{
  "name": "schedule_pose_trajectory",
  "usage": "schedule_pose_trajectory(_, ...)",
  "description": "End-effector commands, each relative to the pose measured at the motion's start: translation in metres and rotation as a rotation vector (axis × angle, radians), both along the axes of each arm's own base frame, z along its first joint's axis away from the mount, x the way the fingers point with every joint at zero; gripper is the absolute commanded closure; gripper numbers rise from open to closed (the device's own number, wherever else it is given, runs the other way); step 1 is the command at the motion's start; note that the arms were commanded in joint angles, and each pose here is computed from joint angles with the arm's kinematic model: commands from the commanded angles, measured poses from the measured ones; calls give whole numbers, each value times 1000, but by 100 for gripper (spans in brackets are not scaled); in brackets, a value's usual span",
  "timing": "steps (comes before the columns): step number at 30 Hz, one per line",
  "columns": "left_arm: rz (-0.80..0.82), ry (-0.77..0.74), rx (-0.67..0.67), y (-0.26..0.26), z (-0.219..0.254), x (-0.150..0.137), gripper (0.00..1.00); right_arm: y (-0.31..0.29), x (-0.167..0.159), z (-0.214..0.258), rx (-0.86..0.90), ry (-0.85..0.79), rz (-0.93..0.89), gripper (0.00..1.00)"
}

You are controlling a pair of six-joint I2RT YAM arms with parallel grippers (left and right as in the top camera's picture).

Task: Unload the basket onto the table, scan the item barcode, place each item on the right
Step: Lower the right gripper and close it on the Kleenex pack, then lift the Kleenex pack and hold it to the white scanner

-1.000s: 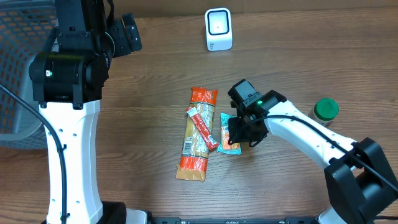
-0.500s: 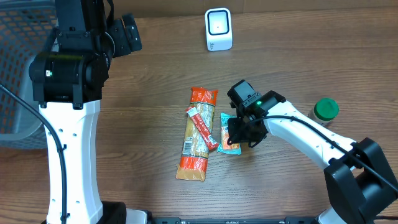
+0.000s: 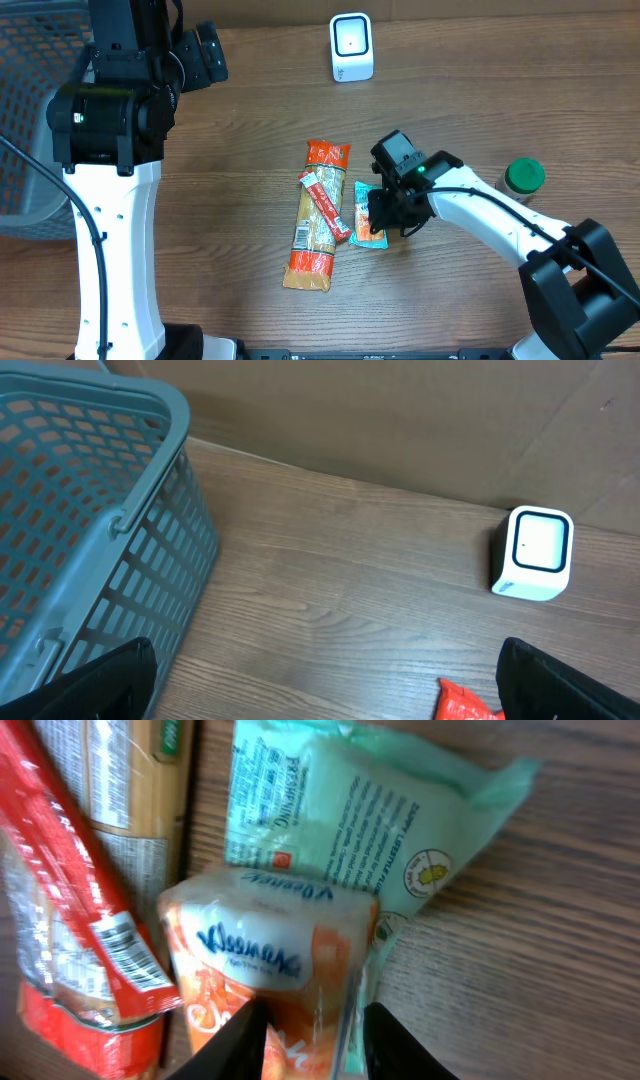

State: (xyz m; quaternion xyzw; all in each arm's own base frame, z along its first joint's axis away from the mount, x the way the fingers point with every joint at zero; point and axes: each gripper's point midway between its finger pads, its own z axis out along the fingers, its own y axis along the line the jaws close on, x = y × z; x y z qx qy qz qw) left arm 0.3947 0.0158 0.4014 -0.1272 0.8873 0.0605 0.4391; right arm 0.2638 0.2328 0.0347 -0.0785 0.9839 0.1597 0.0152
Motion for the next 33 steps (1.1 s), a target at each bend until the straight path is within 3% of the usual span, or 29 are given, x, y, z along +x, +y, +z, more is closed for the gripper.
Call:
schedule_pose_trajectory(1,1,-9,20,3,5,-1,0,-2,-10,-14,13,24,9,78)
schedule_pose_trajectory(2,1,-9,20,3,5,-1,0,-2,-9,-13,15,16,23,90)
schedule_pose_trajectory(4,1,-9,20,3,5,-1,0,0,-5,-4,33,-21,48,96)
schedule_pose_trajectory(12,1,-9,20,3,5,-1,0,11,9,71,153,-232,110,96)
schedule_pose_trajectory(19,1,-9,20,3,5,-1,0,12,11,93,184,-299,115,96)
schedule_pose_trajectory(26,1,-9,20,3,5,-1,0,-7,34,120,62,-378,24,97)
schedule_pose_trajectory(33,1,-9,20,3,5,-1,0,-37,62,220,-39,-524,-76,97)
